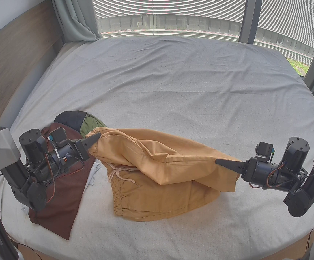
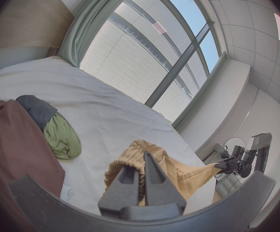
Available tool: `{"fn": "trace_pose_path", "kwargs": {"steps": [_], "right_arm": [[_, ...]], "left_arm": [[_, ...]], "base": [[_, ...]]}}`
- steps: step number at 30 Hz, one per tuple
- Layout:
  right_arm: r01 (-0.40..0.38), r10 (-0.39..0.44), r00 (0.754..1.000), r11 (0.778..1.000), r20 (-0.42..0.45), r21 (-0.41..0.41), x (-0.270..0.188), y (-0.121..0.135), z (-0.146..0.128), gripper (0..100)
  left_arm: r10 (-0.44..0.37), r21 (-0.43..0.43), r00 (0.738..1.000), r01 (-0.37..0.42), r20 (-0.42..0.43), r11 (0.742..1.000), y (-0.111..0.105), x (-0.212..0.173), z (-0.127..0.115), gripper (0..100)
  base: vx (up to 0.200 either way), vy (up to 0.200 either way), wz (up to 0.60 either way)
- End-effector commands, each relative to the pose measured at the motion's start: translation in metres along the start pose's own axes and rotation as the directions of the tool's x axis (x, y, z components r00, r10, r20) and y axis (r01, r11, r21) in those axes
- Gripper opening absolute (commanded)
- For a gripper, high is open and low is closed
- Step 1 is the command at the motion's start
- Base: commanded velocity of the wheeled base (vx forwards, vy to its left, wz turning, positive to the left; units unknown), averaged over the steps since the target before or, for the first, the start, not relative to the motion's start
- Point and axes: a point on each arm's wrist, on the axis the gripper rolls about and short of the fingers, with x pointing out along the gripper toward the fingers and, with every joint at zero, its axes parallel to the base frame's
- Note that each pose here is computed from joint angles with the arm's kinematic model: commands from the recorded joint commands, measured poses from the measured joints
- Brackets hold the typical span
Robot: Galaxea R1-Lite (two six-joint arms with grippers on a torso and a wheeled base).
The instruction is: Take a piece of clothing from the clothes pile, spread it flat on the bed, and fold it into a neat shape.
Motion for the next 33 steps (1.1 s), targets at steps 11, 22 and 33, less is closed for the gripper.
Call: {"fn": "trace_pose_path", "kwargs": {"steps": [11, 22, 33], "right_arm": [[-0.049, 0.053, 0.997, 0.997, 0.053, -0.061, -0.008, 0.023, 0.014, 0], [-0.078, 0.088, 0.992, 0.991, 0.091, -0.104, -0.015, 0.038, 0.024, 0], [-0.083, 0.101, 0.986, 0.987, 0.131, -0.139, -0.018, 0.042, 0.035, 0]], "left_arm": [[-0.087, 0.062, 0.994, 0.083, 0.069, 0.995, -0.021, -0.020, 0.034, 0], [-0.135, 0.088, 0.989, 0.129, 0.066, 0.988, -0.027, -0.032, 0.044, 0], [-0.110, 0.163, 0.992, 0.099, 0.055, 0.982, -0.016, -0.031, 0.040, 0]], "base": [[0.000, 0.000, 0.00], [0.000, 0.000, 0.00], [0.000, 0.000, 0.00]]}}
